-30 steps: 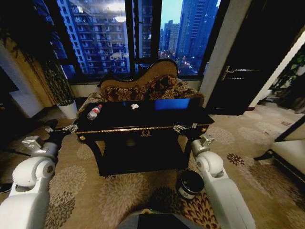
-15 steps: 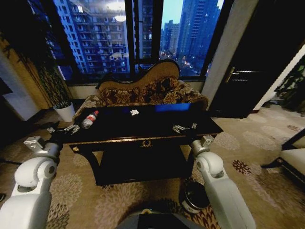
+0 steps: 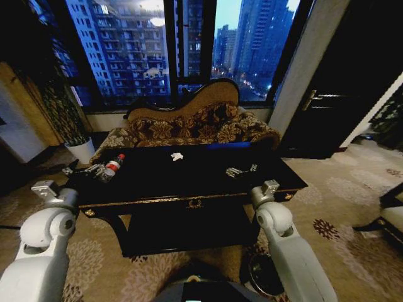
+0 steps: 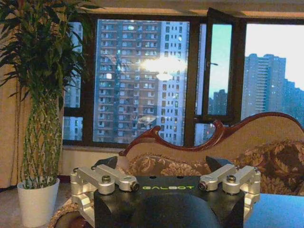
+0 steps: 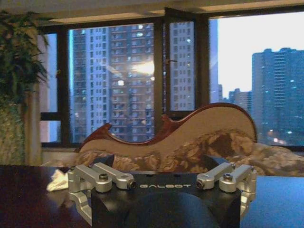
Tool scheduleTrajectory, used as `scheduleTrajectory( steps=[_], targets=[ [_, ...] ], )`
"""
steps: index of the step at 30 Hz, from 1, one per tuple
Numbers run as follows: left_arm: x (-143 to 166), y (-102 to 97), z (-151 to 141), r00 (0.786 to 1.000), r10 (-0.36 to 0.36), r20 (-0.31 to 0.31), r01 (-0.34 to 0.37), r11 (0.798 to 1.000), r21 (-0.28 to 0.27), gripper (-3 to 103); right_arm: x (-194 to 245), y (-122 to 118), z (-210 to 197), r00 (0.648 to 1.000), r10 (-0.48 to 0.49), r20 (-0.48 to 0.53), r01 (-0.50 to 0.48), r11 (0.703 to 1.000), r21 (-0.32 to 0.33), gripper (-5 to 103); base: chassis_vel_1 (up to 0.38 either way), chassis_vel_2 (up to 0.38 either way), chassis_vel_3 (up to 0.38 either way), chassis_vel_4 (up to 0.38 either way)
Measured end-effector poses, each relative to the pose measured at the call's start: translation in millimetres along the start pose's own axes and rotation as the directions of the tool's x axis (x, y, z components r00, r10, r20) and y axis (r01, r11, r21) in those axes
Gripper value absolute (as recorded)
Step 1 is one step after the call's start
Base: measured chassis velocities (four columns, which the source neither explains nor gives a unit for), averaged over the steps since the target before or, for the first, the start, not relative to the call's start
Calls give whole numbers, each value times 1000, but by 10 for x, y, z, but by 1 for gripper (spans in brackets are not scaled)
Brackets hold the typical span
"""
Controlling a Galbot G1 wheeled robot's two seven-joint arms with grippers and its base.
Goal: Move to the front of the table and place the trash on the table into the trash bin.
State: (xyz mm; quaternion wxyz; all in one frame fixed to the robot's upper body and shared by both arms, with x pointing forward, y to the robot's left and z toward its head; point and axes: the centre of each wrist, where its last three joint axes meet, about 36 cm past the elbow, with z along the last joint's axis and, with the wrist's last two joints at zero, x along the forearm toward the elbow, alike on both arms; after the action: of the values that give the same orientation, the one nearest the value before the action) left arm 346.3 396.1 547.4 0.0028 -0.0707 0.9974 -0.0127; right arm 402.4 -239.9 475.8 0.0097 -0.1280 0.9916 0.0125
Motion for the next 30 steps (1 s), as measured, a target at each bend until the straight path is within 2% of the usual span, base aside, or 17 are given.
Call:
scheduleTrajectory(
  steps=[8,14,19,30],
  targets=[
    [178,32,-9,999,-40,10,40,999,13,100,-564,67,-47,997,-81,-17,82,996,22,100,0,0,0,0],
    [327,29,15,996,-85,13,85,996,6,100,-944,126,-141,986,-153,-63,153,988,-1,100,0,0,0,0],
    [408,14,44,996,-92,9,92,996,-1,100,-1160,181,-117,980,-179,-88,180,984,1,100,0,0,0,0],
    [584,41,91,994,-107,14,108,994,-16,100,-1859,470,-224,961,-245,-127,252,967,44,100,0,0,0,0]
  ],
)
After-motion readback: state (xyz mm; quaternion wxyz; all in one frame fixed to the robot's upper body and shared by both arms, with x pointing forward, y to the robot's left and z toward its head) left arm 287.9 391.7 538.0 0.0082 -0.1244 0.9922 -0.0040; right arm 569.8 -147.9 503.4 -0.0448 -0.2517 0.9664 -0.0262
